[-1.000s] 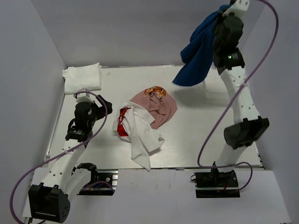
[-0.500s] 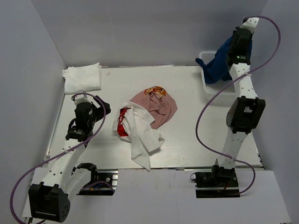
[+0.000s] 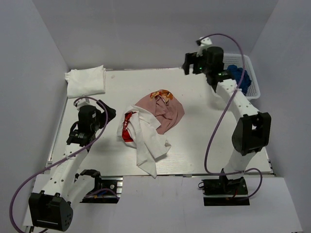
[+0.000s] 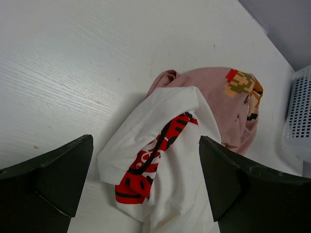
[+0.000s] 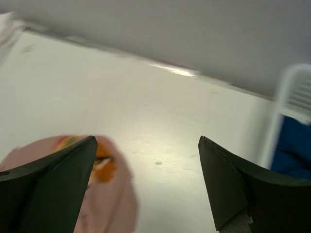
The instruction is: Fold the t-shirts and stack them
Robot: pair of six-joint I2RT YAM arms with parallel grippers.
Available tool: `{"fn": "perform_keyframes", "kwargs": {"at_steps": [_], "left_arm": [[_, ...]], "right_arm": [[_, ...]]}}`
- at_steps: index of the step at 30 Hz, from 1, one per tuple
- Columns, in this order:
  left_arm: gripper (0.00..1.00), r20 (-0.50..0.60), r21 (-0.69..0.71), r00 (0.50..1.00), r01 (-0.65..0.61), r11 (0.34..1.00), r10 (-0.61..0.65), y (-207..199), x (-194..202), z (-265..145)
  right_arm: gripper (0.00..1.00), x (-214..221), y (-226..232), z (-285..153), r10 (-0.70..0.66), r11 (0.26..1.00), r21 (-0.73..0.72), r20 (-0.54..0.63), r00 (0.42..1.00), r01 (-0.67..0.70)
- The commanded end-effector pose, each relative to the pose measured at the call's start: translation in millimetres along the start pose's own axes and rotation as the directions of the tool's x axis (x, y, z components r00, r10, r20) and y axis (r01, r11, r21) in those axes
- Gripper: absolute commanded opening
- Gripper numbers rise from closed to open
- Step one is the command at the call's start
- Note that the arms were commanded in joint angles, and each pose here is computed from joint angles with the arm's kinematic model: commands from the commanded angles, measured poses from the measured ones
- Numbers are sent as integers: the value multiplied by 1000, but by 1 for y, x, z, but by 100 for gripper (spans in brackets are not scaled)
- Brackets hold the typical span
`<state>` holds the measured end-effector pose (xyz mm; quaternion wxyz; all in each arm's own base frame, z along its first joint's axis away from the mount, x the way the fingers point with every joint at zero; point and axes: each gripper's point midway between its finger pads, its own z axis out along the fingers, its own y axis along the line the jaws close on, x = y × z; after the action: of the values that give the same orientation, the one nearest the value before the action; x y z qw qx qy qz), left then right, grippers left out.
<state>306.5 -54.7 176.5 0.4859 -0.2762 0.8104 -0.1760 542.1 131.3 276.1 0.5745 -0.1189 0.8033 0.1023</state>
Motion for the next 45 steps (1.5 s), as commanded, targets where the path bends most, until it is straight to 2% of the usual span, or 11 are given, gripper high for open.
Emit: {"fn": "perform_keyframes", "kwargs": {"at_steps": [1,5,13,16,26,29,30,31,37,41,45], "left_arm": [[99,-37,-11,999,37,999,-37,-3,1,-8],[99,-54,46,998,-10,999,12,-17,-1,-11],[99,-87,115,994,-59,992,69,-28,1,-1],[99,-61,202,996,-56,978,70,-43,-1,-4],[99,-36,182,998,-43,982,50,-41,-8,-9],[99,-33,150,998,-53,987,58,-34,-8,-8],[99,-26,155,998,-53,986,57,-35,-9,-10],[99,-13,166,998,-53,985,56,-37,-12,-14],[99,-1,187,999,-53,981,54,-32,-3,-11],[99,-31,212,996,-73,975,82,-34,4,-11],[99,-60,190,995,-72,979,85,-31,9,-2]], "right_arm": [[90,6,74,-16,25,974,-225,33,999,-17],[90,58,124,-20,151,931,-330,-50,987,-159],[90,140,186,7,96,905,-373,-289,952,-205],[90,168,184,21,82,940,-290,-318,945,-179],[88,238,198,40,-52,986,-164,-420,906,-19],[34,237,201,43,-12,988,-142,-431,902,-55],[0,235,206,41,-11,985,-161,-437,900,-66],[0,233,203,40,-8,985,-155,-449,893,-70],[0,52,201,2,-19,983,-185,-51,999,9],[0,-49,194,-38,4,980,-198,189,982,35],[0,-109,170,-54,55,988,-156,245,968,-16]]}}
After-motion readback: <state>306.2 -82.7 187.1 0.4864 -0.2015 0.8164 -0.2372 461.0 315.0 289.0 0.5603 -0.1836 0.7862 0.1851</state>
